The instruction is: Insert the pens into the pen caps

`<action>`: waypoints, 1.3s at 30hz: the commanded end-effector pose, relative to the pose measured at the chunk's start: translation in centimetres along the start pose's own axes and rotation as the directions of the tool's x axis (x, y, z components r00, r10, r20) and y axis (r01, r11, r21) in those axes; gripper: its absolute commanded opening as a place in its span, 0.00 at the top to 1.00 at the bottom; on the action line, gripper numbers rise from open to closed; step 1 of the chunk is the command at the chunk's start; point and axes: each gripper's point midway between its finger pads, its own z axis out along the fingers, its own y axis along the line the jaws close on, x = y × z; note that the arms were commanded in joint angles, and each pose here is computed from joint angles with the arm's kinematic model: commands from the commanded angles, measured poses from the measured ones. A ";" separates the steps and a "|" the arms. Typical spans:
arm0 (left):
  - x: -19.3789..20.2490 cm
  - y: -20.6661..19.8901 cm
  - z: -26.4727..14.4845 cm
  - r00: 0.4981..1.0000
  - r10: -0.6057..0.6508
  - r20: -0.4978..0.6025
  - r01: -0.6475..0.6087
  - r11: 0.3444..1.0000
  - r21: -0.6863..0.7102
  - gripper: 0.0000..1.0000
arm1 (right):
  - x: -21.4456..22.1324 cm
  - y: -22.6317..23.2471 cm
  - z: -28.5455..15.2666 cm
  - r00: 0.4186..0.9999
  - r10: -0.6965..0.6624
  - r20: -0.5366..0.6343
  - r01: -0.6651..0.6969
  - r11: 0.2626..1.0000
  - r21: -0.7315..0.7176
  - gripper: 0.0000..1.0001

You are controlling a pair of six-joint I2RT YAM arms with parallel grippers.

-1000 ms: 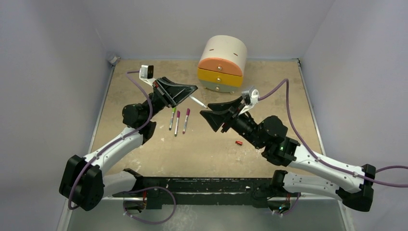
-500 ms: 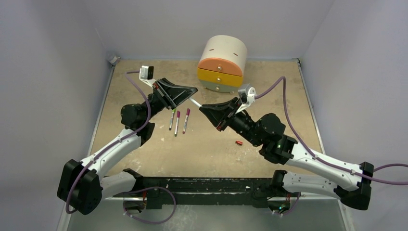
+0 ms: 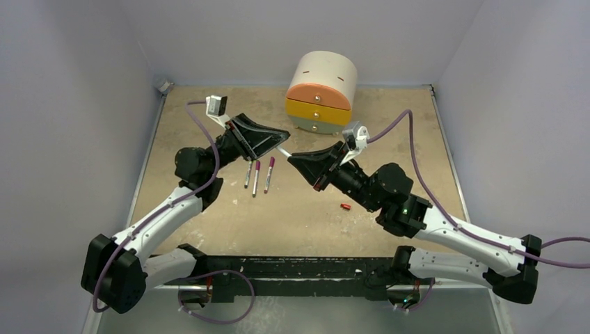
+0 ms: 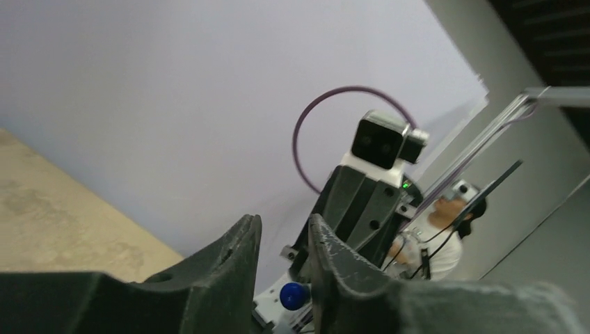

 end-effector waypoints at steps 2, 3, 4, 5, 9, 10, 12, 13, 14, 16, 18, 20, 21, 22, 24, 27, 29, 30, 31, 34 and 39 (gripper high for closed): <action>0.9 -0.4 0.5 0.969 0.201 -0.144 -0.206 0.978 -0.023 0.62 | -4.8 1.5 -1.3 0.998 0.013 0.064 -0.010 0.999 -0.033 1.00; 0.8 -0.1 0.7 0.958 0.234 -0.166 -0.244 0.969 -0.038 0.61 | -4.5 1.3 -1.5 0.999 0.013 0.042 -0.012 1.000 -0.024 1.00; 0.8 0.3 0.8 0.946 0.264 -0.190 -0.278 0.959 -0.052 0.60 | -4.1 1.2 -1.8 1.000 0.012 0.015 -0.011 1.000 -0.013 1.00; 0.8 0.9 0.8 0.933 0.289 -0.214 -0.310 0.948 -0.073 0.59 | -3.3 0.8 -2.1 1.000 0.011 -0.024 -0.011 1.000 0.002 1.00; 0.4 2.2 1.1 0.880 0.363 -0.306 -0.410 0.907 -0.102 0.59 | -0.9 0.0 -3.5 0.991 0.029 -0.133 -0.024 0.999 0.039 1.00; 0.4 2.8 1.1 0.866 0.371 -0.336 -0.427 0.898 -0.107 0.58 | -0.3 -0.1 -3.8 0.987 0.036 -0.159 -0.028 0.998 0.048 1.00; 0.7 3.4 0.9 0.838 0.380 -0.391 -0.449 0.888 -0.101 0.58 | 0.7 -0.5 -4.6 0.978 0.047 -0.203 -0.035 0.997 0.063 1.00; 0.8 3.7 0.8 0.825 0.383 -0.416 -0.461 0.882 -0.101 0.58 | 1.0 -0.6 -5.0 0.975 0.052 -0.218 -0.037 0.997 0.071 1.00; 1.0 4.2 0.7 0.809 0.385 -0.444 -0.471 0.877 -0.099 0.58 | 1.4 -0.8 -5.3 0.971 0.058 -0.233 -0.040 0.996 0.080 1.00; 2.2 4.8 -0.2 0.746 0.410 -0.525 -0.505 0.862 -0.044 0.58 | 2.1 -1.3 -5.8 0.961 0.063 -0.268 -0.035 0.994 0.107 1.00; 3.8 5.6 -1.8 0.658 0.426 -0.621 -0.523 0.852 0.029 0.58 | 2.6 -1.5 -6.2 0.951 0.062 -0.304 -0.024 0.992 0.126 1.00; 5.2 6.6 -4.0 0.552 0.438 -0.709 -0.545 0.834 0.091 0.55 | 3.0 -1.5 -6.4 0.939 0.059 -0.338 -0.016 0.992 0.128 1.00; 5.7 7.0 -4.9 0.512 0.436 -0.741 -0.545 0.831 0.112 0.53 | 3.2 -1.6 -6.5 0.934 0.057 -0.353 -0.010 0.991 0.131 1.00; 6.3 7.0 -5.7 0.476 0.447 -0.758 -0.532 0.832 0.157 0.53 | 3.4 -1.7 -6.6 0.929 0.054 -0.366 -0.004 0.991 0.137 1.00; 7.5 6.4 -7.1 0.408 0.478 -0.778 -0.489 0.834 0.257 0.53 | 3.4 -1.8 -6.8 0.923 0.045 -0.383 0.008 0.991 0.136 1.00; 9.0 5.3 -9.4 0.316 0.505 -0.803 -0.426 0.832 0.356 0.53 | 3.6 -2.0 -7.2 0.909 0.026 -0.415 0.035 0.990 0.138 1.00; 9.4 4.9 -10.0 0.299 0.497 -0.814 -0.401 0.840 0.366 0.53 | 3.7 -1.9 -7.2 0.904 0.010 -0.428 0.050 0.990 0.129 1.00; 9.5 4.8 -10.1 0.298 0.498 -0.814 -0.398 0.840 0.368 0.53 | 3.7 -1.8 -7.2 0.902 0.004 -0.431 0.052 0.992 0.118 1.00; 9.6 4.4 -10.0 0.308 0.504 -0.807 -0.388 0.841 0.377 0.53 | 3.8 -1.7 -7.1 0.900 -0.004 -0.437 0.056 0.993 0.108 1.00; 9.7 3.8 -9.8 0.325 0.524 -0.787 -0.382 0.835 0.397 0.53 | 4.5 -1.3 -6.8 0.889 -0.015 -0.459 0.058 0.995 0.080 1.00; 9.9 3.3 -9.2 0.330 0.534 -0.779 -0.387 0.829 0.404 0.53 | 5.5 -0.6 -6.1 0.880 -0.014 -0.474 0.038 0.998 0.040 1.00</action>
